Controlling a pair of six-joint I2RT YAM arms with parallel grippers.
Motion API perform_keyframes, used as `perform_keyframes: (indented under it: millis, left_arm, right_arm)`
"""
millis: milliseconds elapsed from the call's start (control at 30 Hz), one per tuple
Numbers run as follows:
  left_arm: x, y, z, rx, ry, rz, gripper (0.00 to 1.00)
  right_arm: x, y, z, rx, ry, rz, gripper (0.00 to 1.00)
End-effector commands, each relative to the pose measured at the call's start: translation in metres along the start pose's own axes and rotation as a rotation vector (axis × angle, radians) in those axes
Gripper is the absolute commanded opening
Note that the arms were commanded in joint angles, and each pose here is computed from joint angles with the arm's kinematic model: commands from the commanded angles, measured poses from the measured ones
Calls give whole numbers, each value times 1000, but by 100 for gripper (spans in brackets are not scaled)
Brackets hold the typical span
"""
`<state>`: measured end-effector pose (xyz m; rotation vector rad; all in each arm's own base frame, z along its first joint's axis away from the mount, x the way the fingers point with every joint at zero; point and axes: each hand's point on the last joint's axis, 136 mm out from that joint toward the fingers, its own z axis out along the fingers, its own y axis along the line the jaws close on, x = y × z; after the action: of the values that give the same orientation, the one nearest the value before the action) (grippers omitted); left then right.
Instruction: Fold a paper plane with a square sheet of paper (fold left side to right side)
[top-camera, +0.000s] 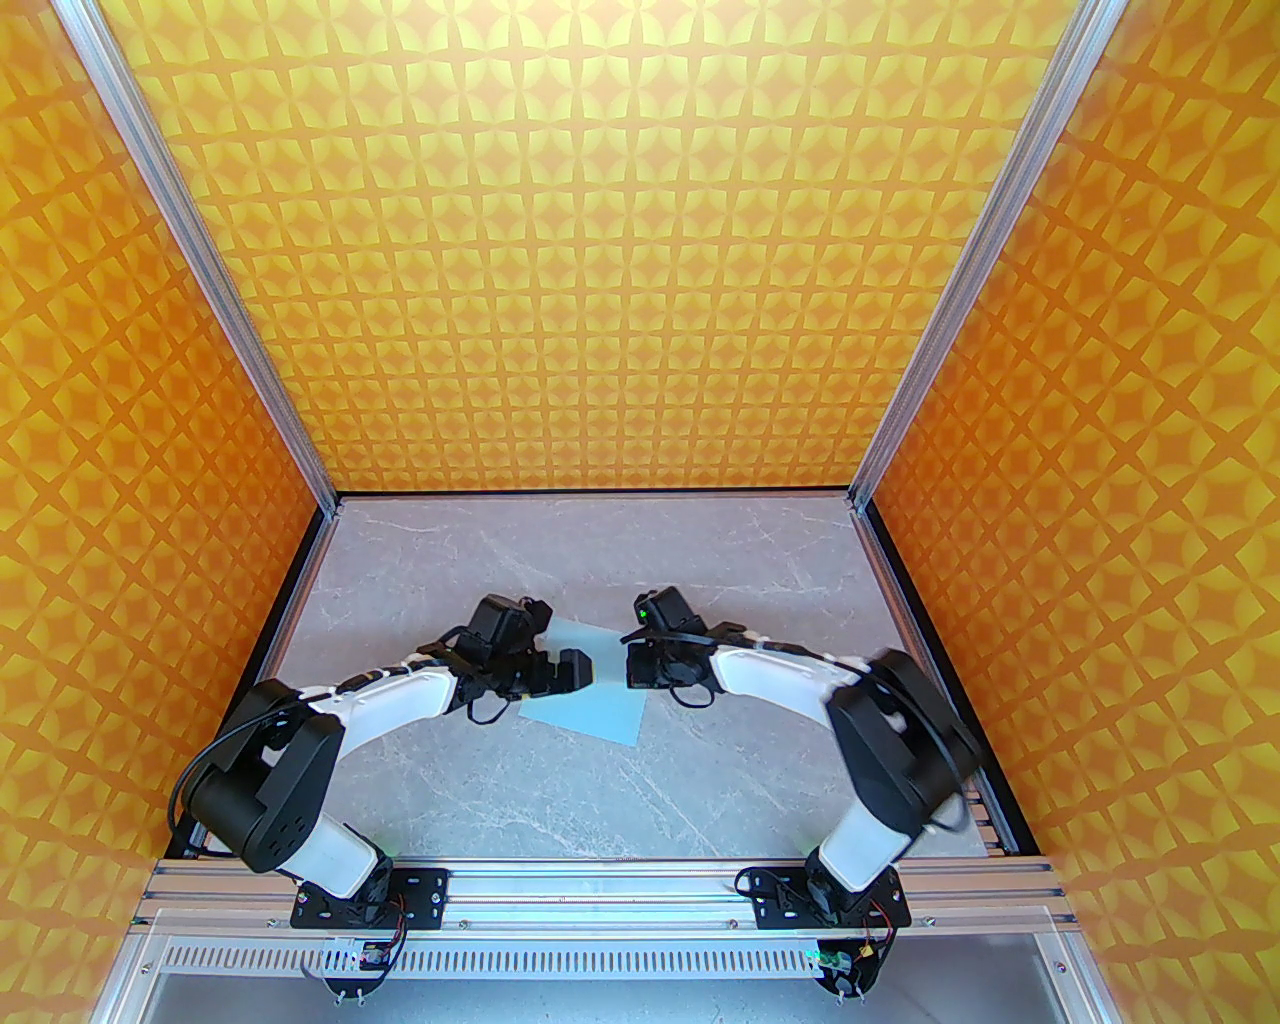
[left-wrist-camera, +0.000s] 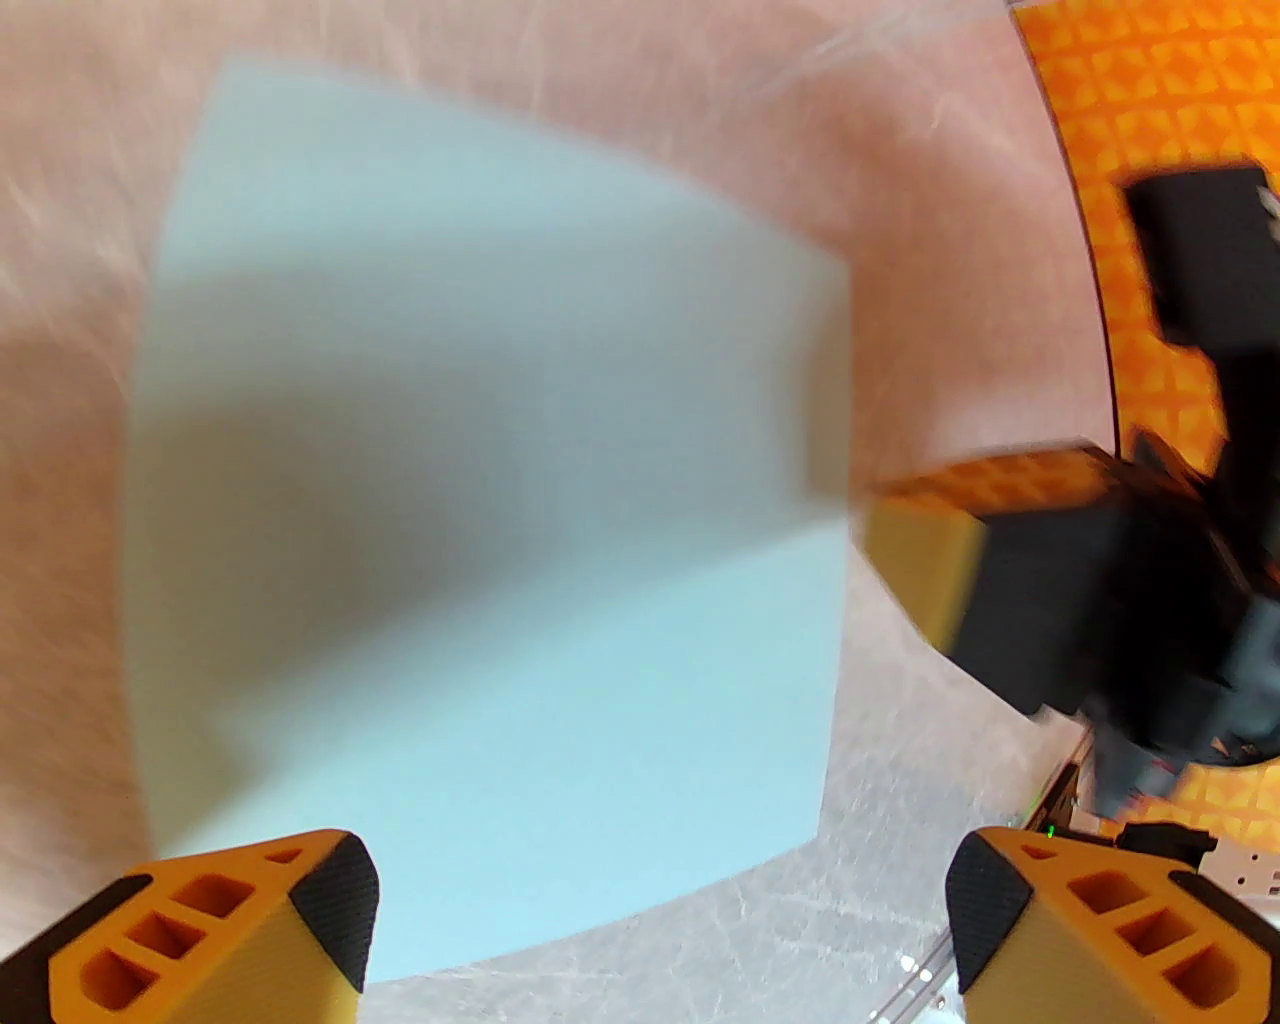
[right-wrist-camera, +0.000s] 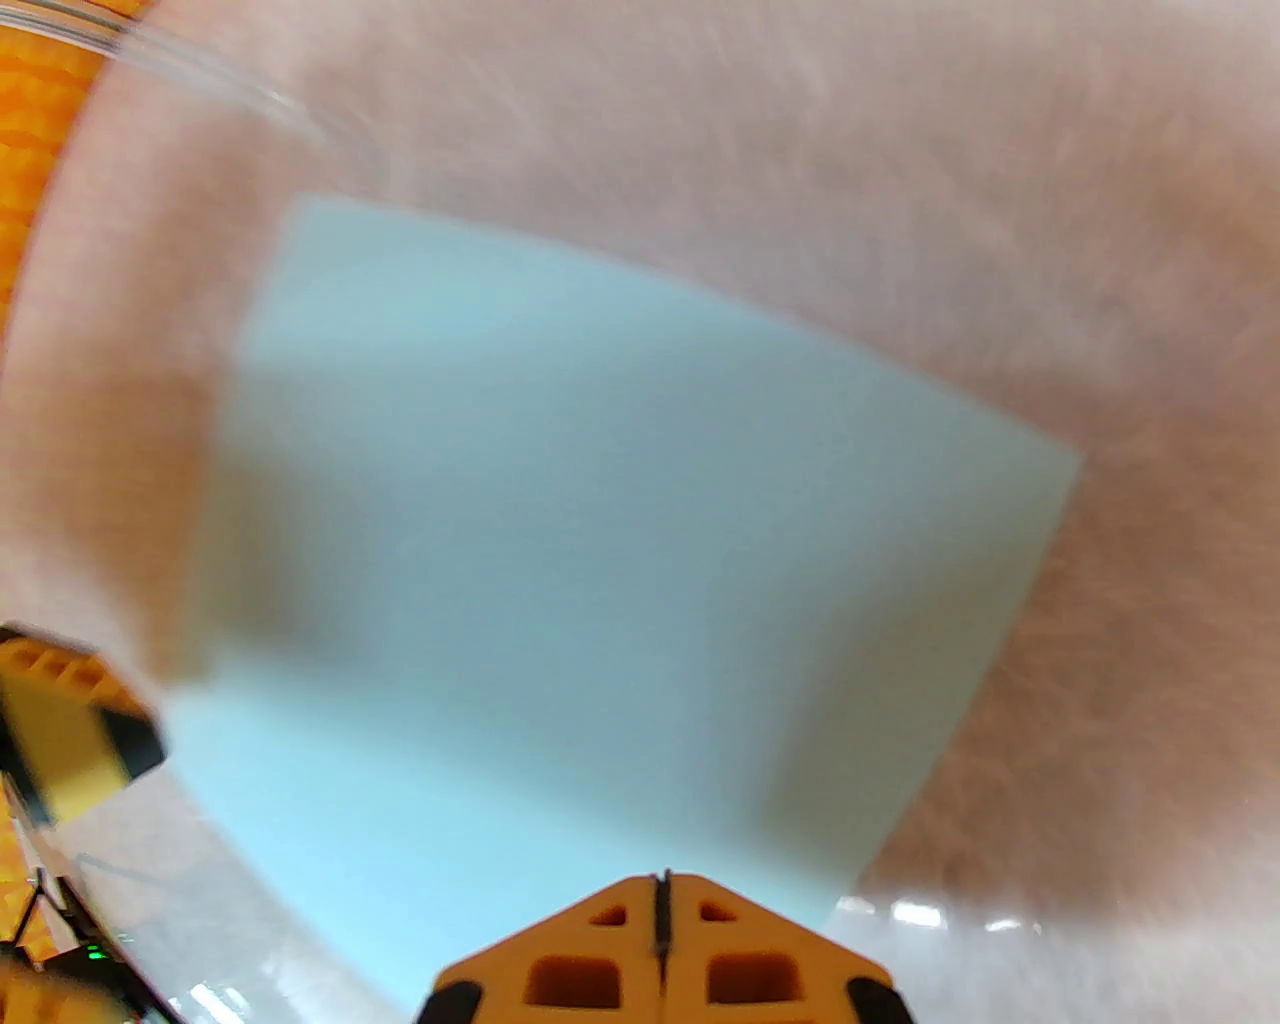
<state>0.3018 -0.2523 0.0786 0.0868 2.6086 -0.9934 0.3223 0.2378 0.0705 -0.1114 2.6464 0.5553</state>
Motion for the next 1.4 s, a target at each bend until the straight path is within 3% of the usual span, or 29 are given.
perform_keyframes:
  millis: [0,167,633,1167,1367]
  left_arm:
    - [-11,13,-3,-57,-20,28,99]
    - [-6,25,5,-77,3,33,99]
    - [15,35,2,-82,10,-11,100]
    - [49,26,8,-42,41,-55,100]
    - [34,18,-9,-56,-5,-31,100]
  right_arm:
    - [8,-16,-5,70,7,83,2]
    - [29,-41,13,112,7,170,0]
    - [21,-41,49,51,73,116,0]
    - [1,-26,52,30,93,43,0]
    - [-9,-18,26,21,44,35,3]
